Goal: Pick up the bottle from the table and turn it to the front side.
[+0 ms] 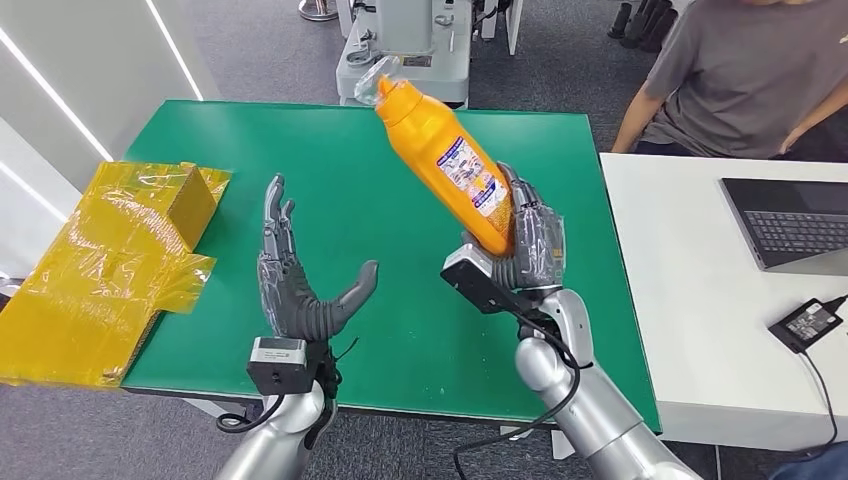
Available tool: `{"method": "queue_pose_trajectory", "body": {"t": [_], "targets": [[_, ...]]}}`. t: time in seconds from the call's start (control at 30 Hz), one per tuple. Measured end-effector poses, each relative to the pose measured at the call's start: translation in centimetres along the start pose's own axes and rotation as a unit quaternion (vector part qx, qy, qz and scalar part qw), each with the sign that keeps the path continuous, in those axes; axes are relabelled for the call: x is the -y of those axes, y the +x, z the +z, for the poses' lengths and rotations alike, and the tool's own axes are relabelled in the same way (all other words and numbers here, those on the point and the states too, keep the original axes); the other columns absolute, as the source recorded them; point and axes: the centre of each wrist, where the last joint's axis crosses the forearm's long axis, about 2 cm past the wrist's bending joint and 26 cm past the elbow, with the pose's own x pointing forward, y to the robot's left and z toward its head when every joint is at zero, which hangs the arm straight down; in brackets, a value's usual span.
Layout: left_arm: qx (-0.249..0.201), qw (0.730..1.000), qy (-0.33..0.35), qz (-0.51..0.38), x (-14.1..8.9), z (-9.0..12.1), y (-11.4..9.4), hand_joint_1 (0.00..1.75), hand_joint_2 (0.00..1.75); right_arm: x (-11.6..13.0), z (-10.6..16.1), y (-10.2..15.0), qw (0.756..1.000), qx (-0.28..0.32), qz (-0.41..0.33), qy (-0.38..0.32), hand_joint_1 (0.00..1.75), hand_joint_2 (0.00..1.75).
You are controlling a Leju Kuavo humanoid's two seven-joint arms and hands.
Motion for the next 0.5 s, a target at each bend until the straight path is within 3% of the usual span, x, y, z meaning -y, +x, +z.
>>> {"method": "queue_pose_trajectory", "body": {"t": [0.2,0.5], "targets": [[0.000,1.000,0.004,-0.005,0.0,0.0,0.0,0.00,1.75,-0.9,1.1,2.4,0.997,0.015,-0.056,-0.042,1.75,1.75],[0.000,1.000,0.005,-0.006,0.0,0.0,0.0,0.00,1.75,-0.9,1.2,3.2,0.996,0.018,-0.069,-0.052,1.75,1.75]]}}
